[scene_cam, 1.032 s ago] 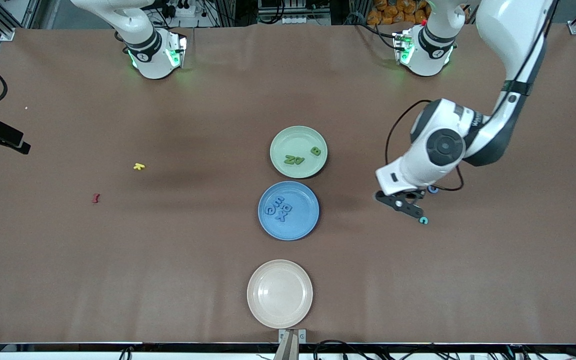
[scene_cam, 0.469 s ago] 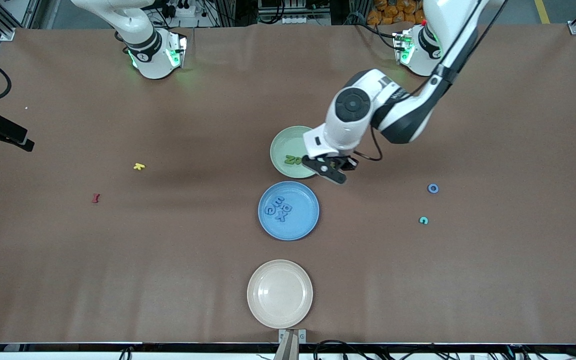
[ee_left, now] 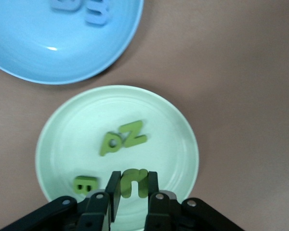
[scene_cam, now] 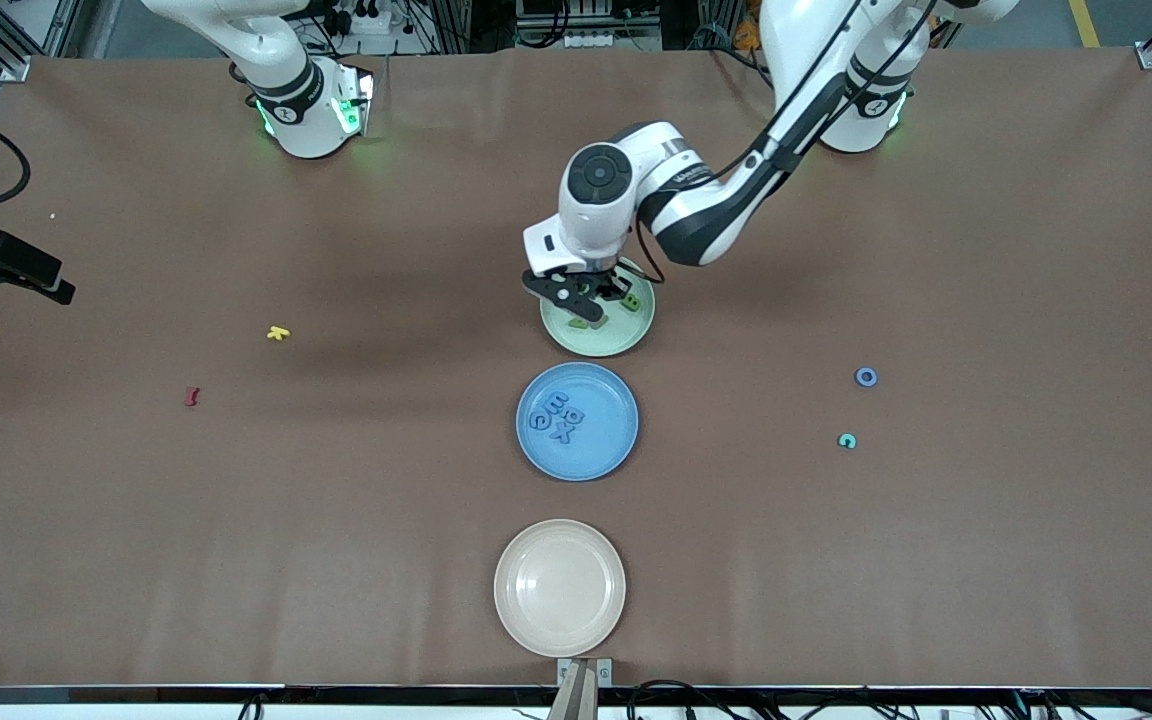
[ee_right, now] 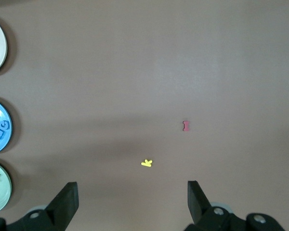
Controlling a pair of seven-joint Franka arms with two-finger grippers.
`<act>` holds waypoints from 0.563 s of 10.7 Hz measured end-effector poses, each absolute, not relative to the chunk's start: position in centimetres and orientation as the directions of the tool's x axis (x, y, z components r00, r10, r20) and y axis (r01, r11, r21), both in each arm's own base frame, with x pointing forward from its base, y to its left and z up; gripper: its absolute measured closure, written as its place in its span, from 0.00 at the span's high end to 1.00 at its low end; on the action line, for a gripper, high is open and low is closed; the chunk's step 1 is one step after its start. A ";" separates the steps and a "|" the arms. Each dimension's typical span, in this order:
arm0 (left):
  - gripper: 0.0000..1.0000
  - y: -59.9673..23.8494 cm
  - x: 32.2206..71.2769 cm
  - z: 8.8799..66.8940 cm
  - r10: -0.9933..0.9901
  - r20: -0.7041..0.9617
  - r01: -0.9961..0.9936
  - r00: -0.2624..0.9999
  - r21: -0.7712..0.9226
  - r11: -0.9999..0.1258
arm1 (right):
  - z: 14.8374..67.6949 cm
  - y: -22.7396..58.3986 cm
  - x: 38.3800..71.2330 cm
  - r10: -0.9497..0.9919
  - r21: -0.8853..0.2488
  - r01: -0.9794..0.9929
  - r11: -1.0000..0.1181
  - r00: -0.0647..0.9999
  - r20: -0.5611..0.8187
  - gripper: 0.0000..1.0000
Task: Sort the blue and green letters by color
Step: 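Lower the green n onto the green plate and open the left gripper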
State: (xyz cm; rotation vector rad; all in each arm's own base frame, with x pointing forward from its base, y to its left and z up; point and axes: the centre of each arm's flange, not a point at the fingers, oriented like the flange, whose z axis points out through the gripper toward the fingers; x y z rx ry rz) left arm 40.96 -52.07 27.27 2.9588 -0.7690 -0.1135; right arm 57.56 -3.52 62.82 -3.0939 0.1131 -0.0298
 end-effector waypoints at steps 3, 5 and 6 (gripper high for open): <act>0.29 -53.3 40.1 26.3 -0.447 -0.065 -0.440 0.892 0.094 -0.893 | 62.8 -3.4 57.7 -0.071 -0.045 -0.069 -0.997 0.997 0.028 1.00; 0.44 -52.8 40.8 26.3 -0.438 -0.060 -0.433 0.897 0.085 -0.898 | 62.6 -3.3 57.8 -0.070 -0.045 -0.069 -0.997 0.997 0.027 1.00; 0.49 -52.6 41.1 26.2 -0.439 -0.055 -0.434 0.897 0.077 -0.898 | 62.6 -3.4 57.9 -0.071 -0.045 -0.069 -0.997 0.997 0.034 1.00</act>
